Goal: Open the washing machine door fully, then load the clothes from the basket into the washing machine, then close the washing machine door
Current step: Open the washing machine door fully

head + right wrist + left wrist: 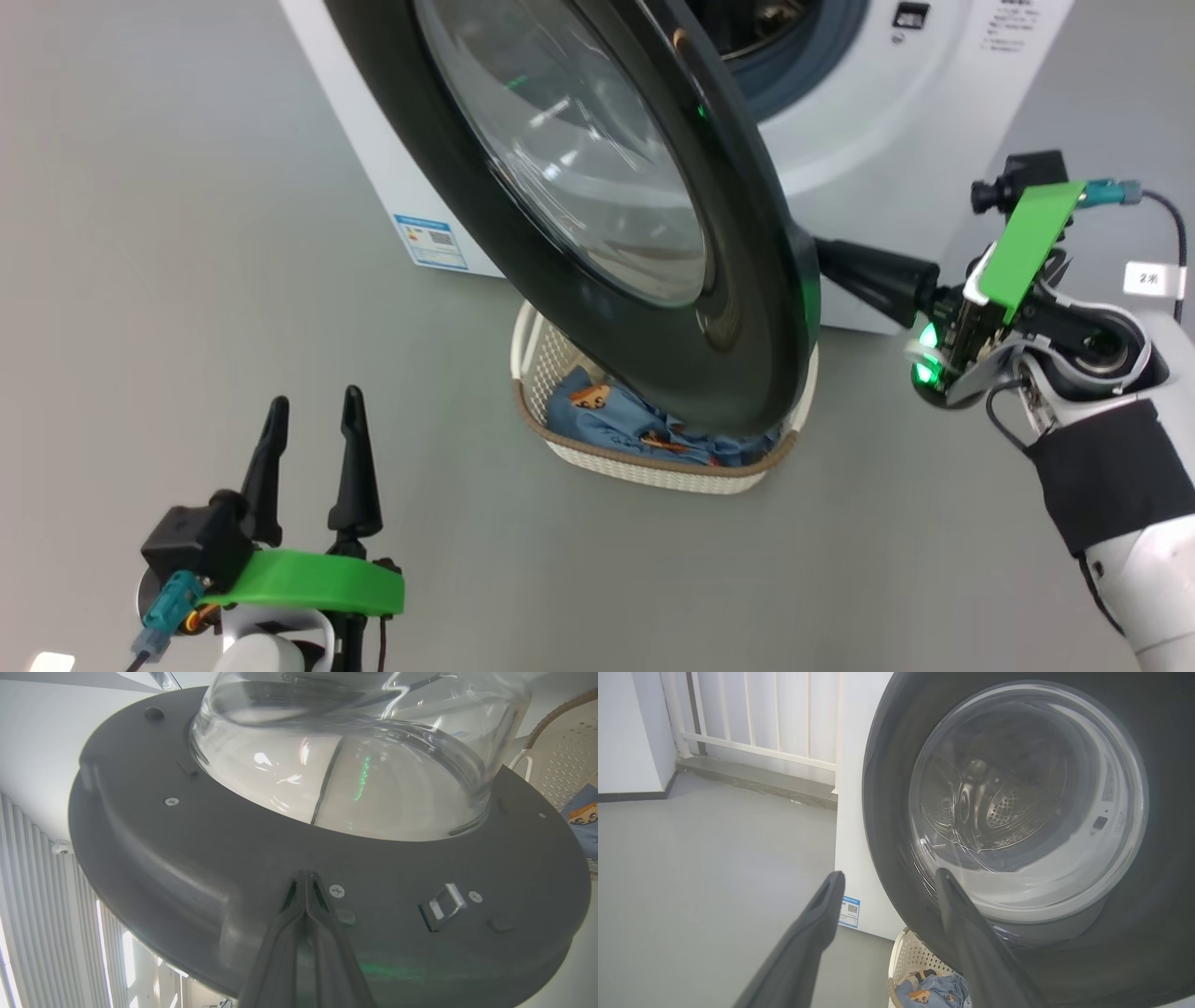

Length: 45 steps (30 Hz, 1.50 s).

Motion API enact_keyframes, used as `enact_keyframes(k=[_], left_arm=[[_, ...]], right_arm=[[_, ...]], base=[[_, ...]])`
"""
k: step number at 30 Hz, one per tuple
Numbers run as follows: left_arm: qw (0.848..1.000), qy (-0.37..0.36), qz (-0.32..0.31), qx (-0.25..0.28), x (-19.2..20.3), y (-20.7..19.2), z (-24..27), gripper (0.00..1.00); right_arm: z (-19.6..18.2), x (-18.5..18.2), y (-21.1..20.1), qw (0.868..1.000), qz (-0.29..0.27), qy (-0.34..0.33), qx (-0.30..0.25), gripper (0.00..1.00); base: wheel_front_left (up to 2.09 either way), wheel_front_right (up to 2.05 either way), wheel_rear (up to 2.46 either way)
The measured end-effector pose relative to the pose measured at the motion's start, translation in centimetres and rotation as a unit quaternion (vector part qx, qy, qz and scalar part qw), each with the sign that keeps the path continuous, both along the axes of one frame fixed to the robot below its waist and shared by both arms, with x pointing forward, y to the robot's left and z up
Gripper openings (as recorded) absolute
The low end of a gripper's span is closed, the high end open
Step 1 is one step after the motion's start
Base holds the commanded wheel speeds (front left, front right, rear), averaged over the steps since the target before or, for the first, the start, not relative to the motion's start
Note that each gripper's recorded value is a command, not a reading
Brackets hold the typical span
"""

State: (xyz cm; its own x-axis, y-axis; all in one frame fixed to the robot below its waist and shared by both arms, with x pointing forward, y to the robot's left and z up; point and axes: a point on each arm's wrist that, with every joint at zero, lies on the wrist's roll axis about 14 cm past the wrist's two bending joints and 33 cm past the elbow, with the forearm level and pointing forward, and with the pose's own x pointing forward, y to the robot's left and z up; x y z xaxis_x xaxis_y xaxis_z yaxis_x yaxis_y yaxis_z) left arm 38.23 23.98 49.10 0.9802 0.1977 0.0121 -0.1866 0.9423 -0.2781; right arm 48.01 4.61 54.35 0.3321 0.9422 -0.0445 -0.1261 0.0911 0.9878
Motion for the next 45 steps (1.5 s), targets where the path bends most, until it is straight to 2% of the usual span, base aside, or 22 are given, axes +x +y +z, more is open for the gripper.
enact_keyframes(k=[14,21,31,38,39,40,42,43,44,45], left_arm=[[0.999,-0.018,0.049,0.003,-4.0,3.0,1.4,1.00],[0.998,-0.023,0.062,0.007,-4.9,3.8,1.9,1.00],[0.998,-0.023,0.058,0.005,-4.7,3.6,1.8,1.00],[0.999,-0.022,0.042,0.002,-4.2,2.6,1.6,1.00],[0.999,-0.020,0.039,0.001,-4.2,2.3,1.5,1.00],[0.999,-0.020,0.036,0.001,-4.1,2.2,1.4,1.00],[0.999,-0.022,0.027,0.002,-3.8,1.8,1.5,1.00],[0.999,-0.023,0.022,0.002,-3.6,1.6,1.6,1.00],[1.000,-0.024,0.017,0.002,-3.5,1.3,1.6,1.00],[1.000,-0.025,0.013,0.002,-3.3,1.1,1.7,1.00]], right_arm=[[-0.4,-5.7,5.2,0.995,0.093,0.024,0.014,0.00],[-0.2,-6.7,6.3,0.993,0.110,0.025,0.017,0.00],[-0.1,-6.7,6.1,0.994,0.106,0.022,0.017,0.00],[1.1,-5.9,4.6,0.997,0.074,0.010,0.029,0.00],[1.4,-5.7,4.3,0.997,0.066,0.007,0.032,0.10],[1.7,-5.5,3.9,0.998,0.059,0.004,0.036,0.26],[2.3,-5.2,3.2,0.998,0.045,-0.005,0.041,0.48],[2.6,-5.1,2.9,0.998,0.039,-0.009,0.043,0.79],[2.9,-5.0,2.5,0.998,0.032,-0.013,0.046,0.79],[3.0,-5.1,2.1,0.998,0.025,-0.015,0.048,1.00]], base=[[0.00,0.00,0.00],[0.00,0.00,0.00],[0.00,0.00,0.00],[0.00,0.00,0.00],[0.00,0.00,0.00],[0.00,0.00,0.00],[0.00,0.00,0.00],[0.00,0.00,0.00],[0.00,0.00,0.00],[0.00,0.00,0.00]])
